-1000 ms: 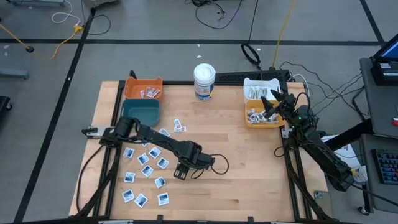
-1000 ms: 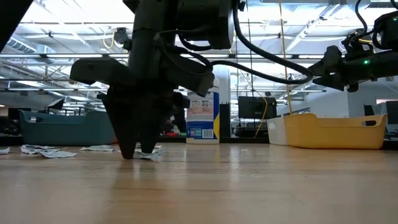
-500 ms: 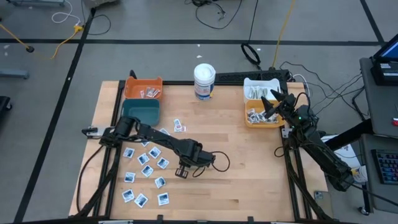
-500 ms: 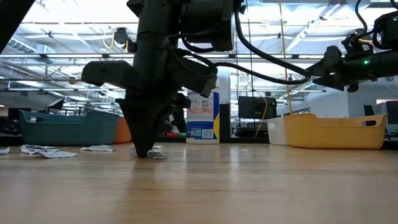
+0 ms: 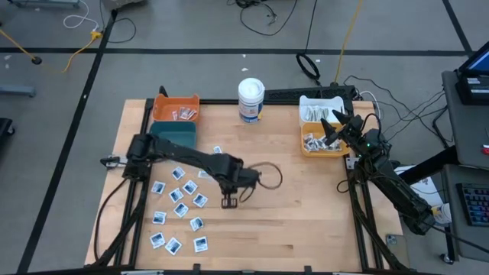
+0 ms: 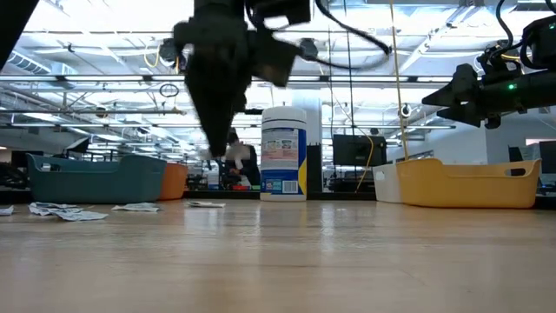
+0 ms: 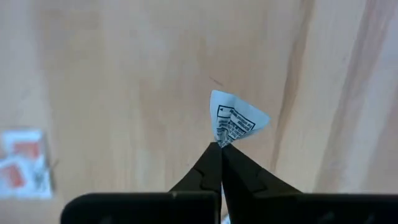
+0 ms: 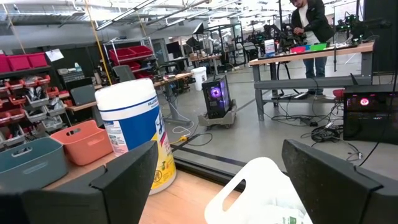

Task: Pick & Place First Aid Supplies
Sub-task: Put the orange pad into the orange bin

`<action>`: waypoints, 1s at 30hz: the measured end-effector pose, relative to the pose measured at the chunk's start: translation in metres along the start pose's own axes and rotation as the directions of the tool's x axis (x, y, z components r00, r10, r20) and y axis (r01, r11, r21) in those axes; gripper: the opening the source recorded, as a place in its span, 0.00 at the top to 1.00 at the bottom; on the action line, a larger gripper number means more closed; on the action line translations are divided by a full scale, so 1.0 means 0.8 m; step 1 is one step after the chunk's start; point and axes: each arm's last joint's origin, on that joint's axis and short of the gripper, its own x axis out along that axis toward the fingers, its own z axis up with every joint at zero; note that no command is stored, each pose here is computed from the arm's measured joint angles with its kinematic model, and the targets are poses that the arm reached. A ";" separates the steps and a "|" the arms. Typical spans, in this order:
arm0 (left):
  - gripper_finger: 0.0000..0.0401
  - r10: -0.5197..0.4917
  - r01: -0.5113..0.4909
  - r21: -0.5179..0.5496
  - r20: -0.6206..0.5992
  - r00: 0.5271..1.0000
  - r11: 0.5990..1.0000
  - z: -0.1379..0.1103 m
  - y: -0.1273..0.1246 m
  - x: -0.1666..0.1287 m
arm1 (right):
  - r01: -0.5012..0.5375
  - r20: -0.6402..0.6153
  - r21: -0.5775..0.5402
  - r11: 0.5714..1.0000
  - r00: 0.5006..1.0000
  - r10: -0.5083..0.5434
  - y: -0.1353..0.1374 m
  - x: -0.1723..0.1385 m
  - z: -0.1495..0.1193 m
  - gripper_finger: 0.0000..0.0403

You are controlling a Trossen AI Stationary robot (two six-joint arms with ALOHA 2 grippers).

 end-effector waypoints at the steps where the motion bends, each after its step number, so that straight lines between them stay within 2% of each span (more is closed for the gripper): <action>1: 0.99 -0.004 0.006 -0.051 0.022 1.000 0.999 -0.002 0.005 -0.012 | 0.000 0.000 0.000 1.000 1.000 0.000 0.000 0.000 0.000 0.16; 5: 1.00 -0.002 0.025 -0.253 0.088 0.996 0.967 -0.011 0.027 -0.052 | 0.000 0.000 0.000 1.000 1.000 0.000 0.000 0.000 0.000 0.16; 8: 1.00 0.026 0.031 -0.433 0.125 0.992 0.901 -0.019 0.046 -0.074 | 0.001 -0.003 0.000 1.000 1.000 -0.001 0.000 0.000 0.000 0.16; 10: 1.00 0.041 0.039 -0.514 0.143 0.989 0.857 -0.025 0.058 -0.088 | 0.001 -0.002 0.000 1.000 1.000 -0.001 0.000 0.000 0.000 0.16; 14: 1.00 0.073 0.055 -0.611 0.184 0.980 0.789 -0.031 0.090 -0.107 | 0.001 -0.002 0.000 1.000 1.000 -0.001 0.000 0.000 0.000 0.16; 20: 1.00 0.136 0.068 -0.744 0.210 0.968 0.665 -0.046 0.161 -0.131 | 0.001 -0.002 0.000 1.000 1.000 -0.001 0.000 0.000 0.000 0.16; 30: 1.00 0.164 0.035 -0.869 0.132 0.978 0.494 -0.101 0.289 -0.148 | 0.001 -0.003 0.000 1.000 1.000 -0.001 0.000 0.000 0.000 0.16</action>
